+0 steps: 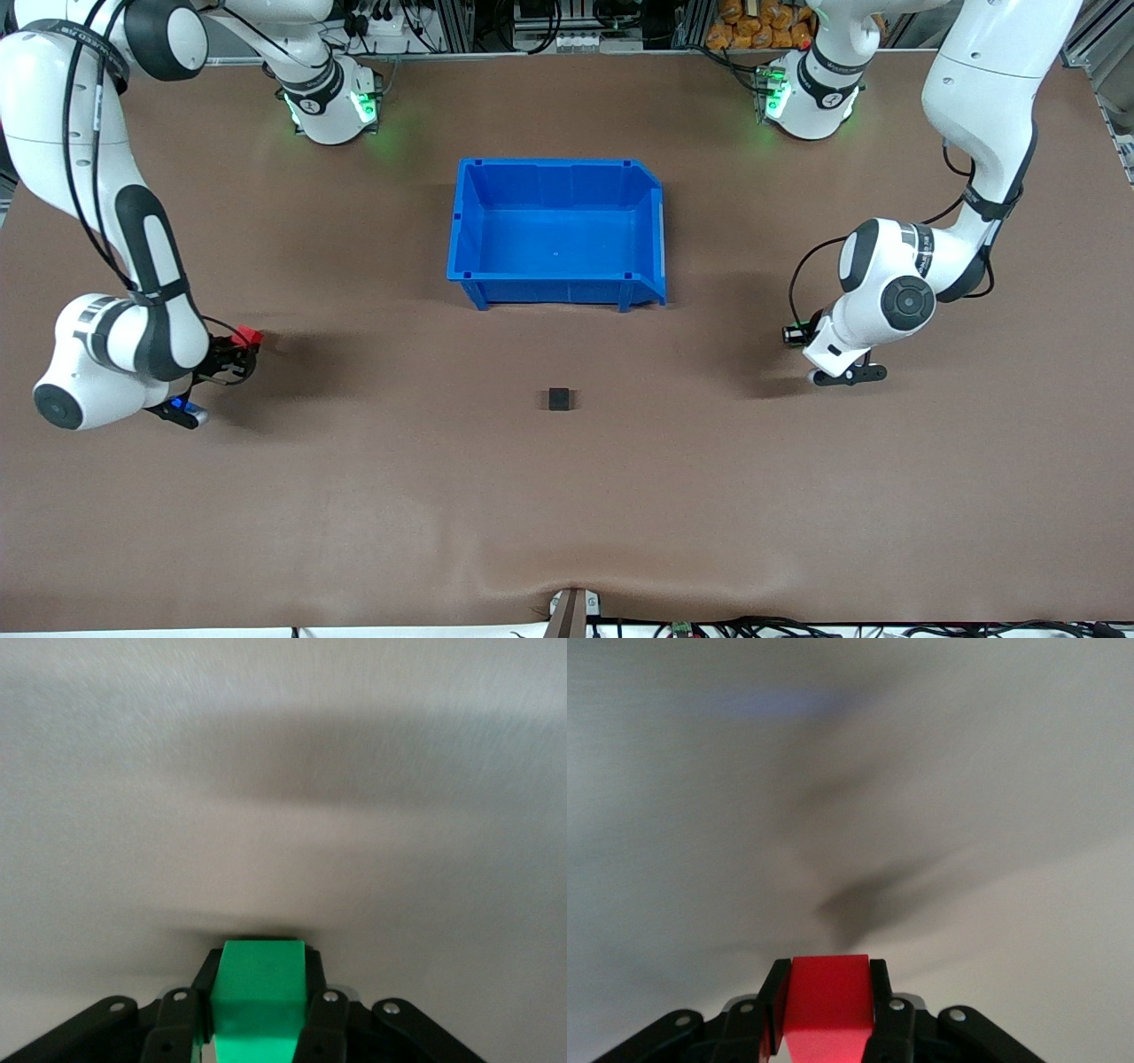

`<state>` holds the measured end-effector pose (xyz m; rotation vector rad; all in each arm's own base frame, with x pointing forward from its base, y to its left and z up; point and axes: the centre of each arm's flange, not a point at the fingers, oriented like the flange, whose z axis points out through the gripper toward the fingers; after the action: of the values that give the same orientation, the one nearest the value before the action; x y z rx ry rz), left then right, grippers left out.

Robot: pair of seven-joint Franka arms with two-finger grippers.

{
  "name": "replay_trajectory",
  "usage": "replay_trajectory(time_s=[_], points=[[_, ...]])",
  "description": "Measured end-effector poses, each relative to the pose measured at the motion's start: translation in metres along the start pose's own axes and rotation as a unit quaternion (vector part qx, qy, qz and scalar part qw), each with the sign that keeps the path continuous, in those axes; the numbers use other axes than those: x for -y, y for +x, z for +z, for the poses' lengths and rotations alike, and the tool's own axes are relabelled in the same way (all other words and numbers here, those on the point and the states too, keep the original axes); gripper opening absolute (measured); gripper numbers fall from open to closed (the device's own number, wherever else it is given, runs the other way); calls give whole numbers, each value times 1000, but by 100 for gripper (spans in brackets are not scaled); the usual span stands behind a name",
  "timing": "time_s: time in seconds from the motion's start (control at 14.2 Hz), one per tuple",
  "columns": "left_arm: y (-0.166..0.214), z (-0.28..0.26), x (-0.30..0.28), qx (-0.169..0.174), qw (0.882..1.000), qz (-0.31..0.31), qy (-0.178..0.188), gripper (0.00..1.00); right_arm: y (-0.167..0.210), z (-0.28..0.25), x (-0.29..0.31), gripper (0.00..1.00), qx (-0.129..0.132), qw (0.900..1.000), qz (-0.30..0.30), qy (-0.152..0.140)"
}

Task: Attach green and red cubes to black cube
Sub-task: 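Carry the red cube and the green cube toward the black cube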

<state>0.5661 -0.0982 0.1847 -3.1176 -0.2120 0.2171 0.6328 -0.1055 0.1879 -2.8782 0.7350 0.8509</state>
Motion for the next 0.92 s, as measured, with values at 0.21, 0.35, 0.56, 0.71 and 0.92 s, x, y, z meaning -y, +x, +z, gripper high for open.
replay_trajectory(time_s=[0.21, 0.35, 0.56, 0.71, 0.92], points=[[12, -24, -18, -15, 996, -86, -6, 40, -18, -33, 34, 40, 47, 989, 99, 96], [19, -44, -37, -17, 990, -140, -4, 40, -34, -40, 77, 40, 77, 973, 165, 143], [31, -75, -63, -22, 976, -216, -6, 40, -62, -38, 164, 40, 66, 946, 268, 170], [38, -85, -82, -27, 964, -265, -12, 40, -84, -34, 216, 40, 40, 931, 313, 183], [48, -84, -114, -27, 940, -338, -30, 40, -117, -21, 285, 40, 20, 902, 369, 223]])
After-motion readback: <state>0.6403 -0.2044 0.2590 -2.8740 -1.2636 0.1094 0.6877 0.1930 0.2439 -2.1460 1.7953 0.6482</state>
